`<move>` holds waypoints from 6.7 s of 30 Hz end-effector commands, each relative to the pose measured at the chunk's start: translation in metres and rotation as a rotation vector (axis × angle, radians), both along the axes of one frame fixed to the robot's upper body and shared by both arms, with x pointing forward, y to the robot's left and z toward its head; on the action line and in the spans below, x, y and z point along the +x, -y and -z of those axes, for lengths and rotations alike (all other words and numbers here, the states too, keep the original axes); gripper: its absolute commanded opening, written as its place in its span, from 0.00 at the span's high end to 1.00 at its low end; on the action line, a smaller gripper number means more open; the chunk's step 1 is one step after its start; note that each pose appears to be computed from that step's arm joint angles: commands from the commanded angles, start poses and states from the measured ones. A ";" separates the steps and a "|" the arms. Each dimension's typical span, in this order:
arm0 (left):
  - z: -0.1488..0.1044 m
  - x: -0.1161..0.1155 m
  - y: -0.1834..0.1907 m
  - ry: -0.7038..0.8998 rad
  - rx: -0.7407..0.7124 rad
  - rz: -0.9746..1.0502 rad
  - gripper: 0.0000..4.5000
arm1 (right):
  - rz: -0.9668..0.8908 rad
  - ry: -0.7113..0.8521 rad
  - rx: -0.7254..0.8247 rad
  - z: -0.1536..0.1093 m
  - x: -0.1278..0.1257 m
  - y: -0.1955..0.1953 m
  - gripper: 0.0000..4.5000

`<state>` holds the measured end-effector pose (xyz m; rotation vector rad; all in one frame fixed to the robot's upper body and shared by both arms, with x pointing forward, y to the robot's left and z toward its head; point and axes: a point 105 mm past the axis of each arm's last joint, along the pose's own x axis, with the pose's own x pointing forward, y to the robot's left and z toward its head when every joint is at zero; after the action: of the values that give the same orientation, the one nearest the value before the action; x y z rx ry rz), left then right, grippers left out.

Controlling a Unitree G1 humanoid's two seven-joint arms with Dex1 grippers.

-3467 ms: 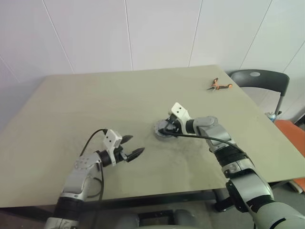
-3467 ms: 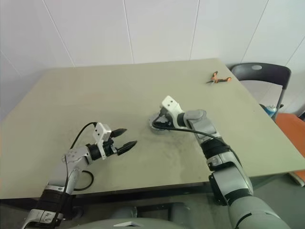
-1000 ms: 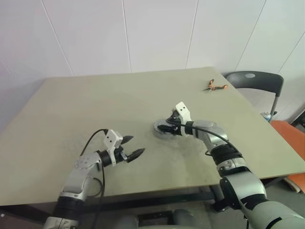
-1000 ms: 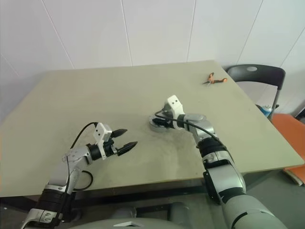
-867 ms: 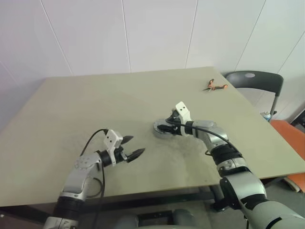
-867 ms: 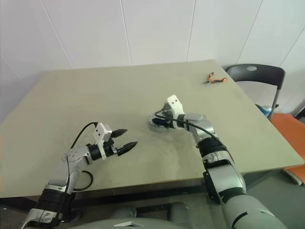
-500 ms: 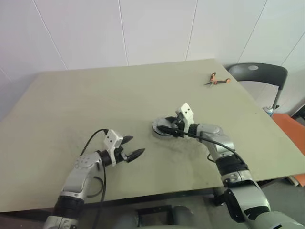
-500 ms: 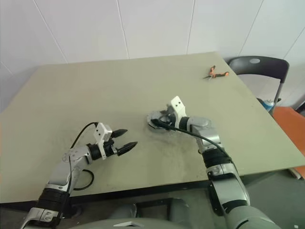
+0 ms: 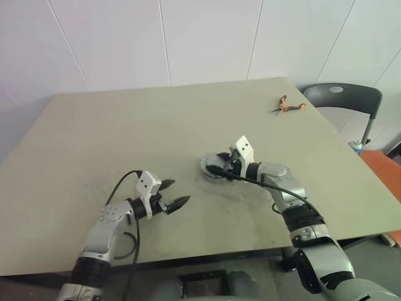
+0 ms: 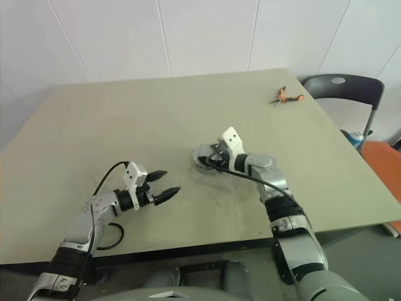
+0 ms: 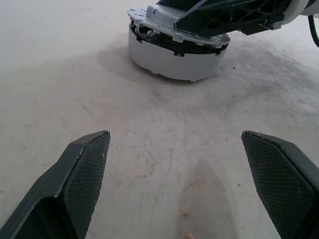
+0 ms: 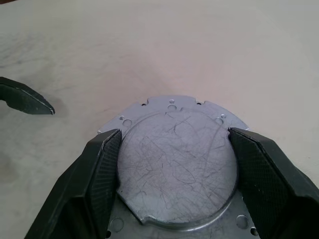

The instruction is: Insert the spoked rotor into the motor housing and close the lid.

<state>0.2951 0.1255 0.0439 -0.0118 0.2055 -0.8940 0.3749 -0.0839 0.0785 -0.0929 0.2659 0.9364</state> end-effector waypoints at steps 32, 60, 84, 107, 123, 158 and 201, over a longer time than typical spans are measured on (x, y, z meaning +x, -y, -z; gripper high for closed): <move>-0.008 0.001 0.002 0.044 -0.001 0.008 0.00 | -0.027 -0.046 -0.312 0.023 0.000 0.008 0.32; -0.045 0.040 0.014 0.188 -0.007 0.009 0.00 | 0.049 -0.148 -0.259 0.055 0.000 0.024 0.32; -0.078 0.110 0.075 0.248 0.087 0.265 0.99 | 0.051 -0.129 -0.230 0.049 -0.001 0.012 0.32; -0.023 0.096 0.089 0.185 0.404 0.381 0.99 | 0.076 -0.100 -0.248 0.045 -0.003 0.013 0.32; -0.015 0.091 0.081 0.143 0.365 0.382 1.00 | 0.088 -0.082 -0.106 0.012 -0.001 0.007 0.01; -0.022 0.088 0.080 0.167 0.305 0.397 1.00 | 0.221 -0.093 0.179 -0.024 0.010 0.047 0.01; -0.018 0.088 0.080 0.171 0.409 0.442 1.00 | 0.334 -0.696 0.266 0.020 -0.033 0.018 0.01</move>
<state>0.3848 0.0460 0.0641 0.4817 0.2132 -1.2549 0.3481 -0.1160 0.0575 0.4773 0.7332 0.5821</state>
